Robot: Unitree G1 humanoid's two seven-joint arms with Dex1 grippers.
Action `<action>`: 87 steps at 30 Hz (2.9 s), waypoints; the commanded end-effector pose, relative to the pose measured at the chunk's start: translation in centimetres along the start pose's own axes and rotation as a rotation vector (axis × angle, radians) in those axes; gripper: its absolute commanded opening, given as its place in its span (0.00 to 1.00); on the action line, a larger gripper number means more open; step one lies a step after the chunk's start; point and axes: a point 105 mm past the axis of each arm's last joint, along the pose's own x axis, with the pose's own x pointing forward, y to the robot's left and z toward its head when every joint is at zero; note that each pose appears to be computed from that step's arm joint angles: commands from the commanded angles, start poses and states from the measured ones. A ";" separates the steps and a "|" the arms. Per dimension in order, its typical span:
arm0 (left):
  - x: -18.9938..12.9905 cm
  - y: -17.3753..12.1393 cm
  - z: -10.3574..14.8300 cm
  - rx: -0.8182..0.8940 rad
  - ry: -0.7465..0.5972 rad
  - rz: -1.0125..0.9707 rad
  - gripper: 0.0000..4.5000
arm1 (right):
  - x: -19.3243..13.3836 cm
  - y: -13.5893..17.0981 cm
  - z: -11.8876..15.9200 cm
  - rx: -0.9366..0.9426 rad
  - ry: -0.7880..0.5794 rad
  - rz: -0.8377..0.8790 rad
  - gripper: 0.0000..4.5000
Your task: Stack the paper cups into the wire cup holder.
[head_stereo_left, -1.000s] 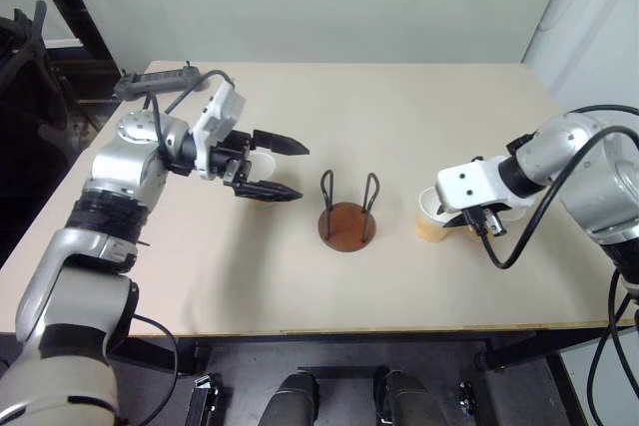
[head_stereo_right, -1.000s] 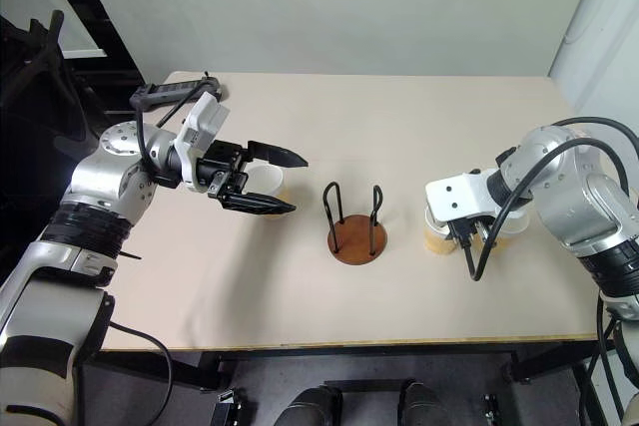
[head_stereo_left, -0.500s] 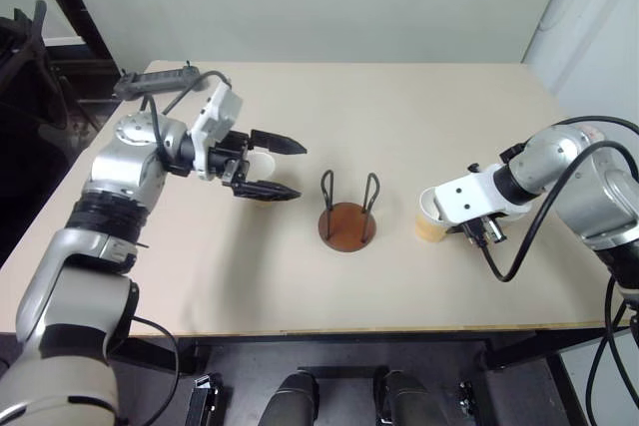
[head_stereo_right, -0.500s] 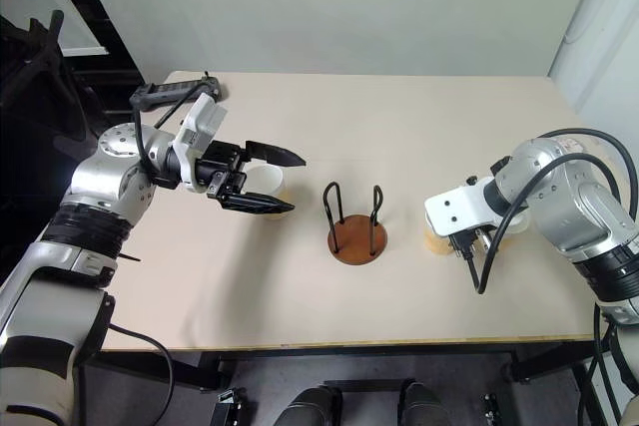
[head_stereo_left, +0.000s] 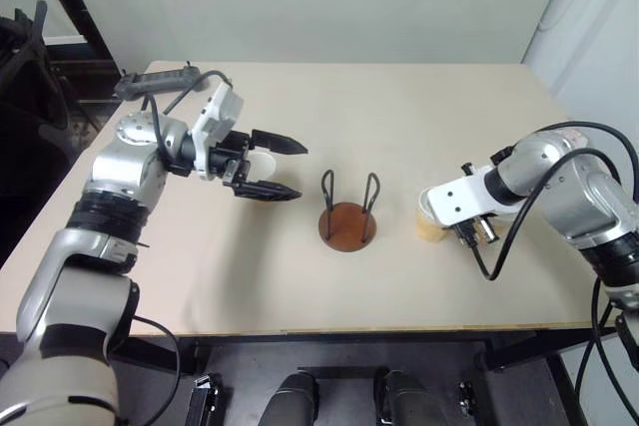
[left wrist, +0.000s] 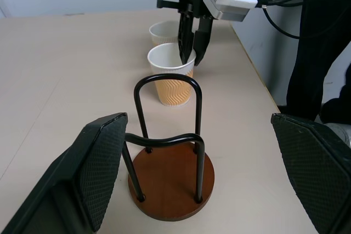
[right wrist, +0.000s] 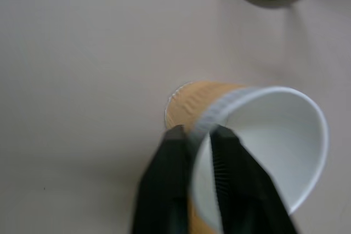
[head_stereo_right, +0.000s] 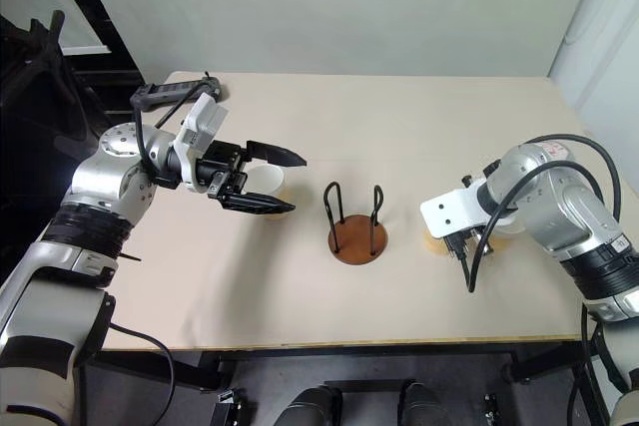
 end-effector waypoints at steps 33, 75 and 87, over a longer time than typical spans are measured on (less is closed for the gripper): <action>0.0 0.2 -1.0 -0.007 0.009 -0.012 1.00 | -12.9 -8.8 6.7 -0.204 -0.036 -0.302 0.01; 0.7 0.5 -1.4 0.019 -0.011 -0.016 1.00 | -8.8 -6.0 13.3 -0.202 -0.288 -0.034 0.01; 0.5 0.3 -1.0 0.019 -0.016 -0.017 1.00 | -7.0 -6.2 12.4 -0.227 -0.260 -0.023 0.01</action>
